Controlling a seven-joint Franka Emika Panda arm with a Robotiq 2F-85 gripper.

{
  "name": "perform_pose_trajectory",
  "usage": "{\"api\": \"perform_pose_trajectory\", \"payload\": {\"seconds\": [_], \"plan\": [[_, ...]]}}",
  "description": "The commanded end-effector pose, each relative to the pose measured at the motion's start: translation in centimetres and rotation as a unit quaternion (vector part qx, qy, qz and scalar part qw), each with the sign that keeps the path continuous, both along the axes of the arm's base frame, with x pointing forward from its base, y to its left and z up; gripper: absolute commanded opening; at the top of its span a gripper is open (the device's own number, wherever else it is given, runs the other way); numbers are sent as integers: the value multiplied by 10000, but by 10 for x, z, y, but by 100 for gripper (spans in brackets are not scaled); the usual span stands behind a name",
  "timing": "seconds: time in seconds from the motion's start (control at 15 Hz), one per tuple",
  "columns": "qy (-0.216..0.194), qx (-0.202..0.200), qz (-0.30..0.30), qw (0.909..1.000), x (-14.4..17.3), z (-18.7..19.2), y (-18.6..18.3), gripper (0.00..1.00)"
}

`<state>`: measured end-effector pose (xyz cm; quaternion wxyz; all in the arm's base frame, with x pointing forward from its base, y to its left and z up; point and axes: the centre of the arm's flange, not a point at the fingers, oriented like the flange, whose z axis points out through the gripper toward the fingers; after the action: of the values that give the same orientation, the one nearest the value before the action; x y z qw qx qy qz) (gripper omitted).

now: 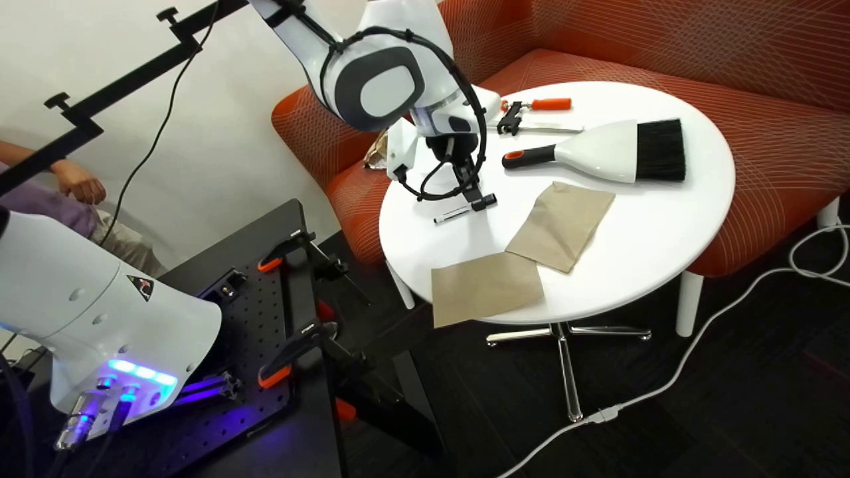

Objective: Put the marker in the bowl

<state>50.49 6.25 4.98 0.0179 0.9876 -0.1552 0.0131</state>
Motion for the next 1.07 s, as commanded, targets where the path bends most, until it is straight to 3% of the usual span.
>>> {"api": "perform_pose_trajectory", "payload": {"seconds": [0.0, 0.53, 0.73, 1.0], "plan": [[-129, -18, -17, 9999, -4, 14, 2, 1], [-847, -412, 455, 9945, -32, 122, 37, 4], [-1178, -529, 887, 9876, -39, 149, 55, 4], [-1678, -503, 1530, 9726, -37, 157, 80, 4]]}}
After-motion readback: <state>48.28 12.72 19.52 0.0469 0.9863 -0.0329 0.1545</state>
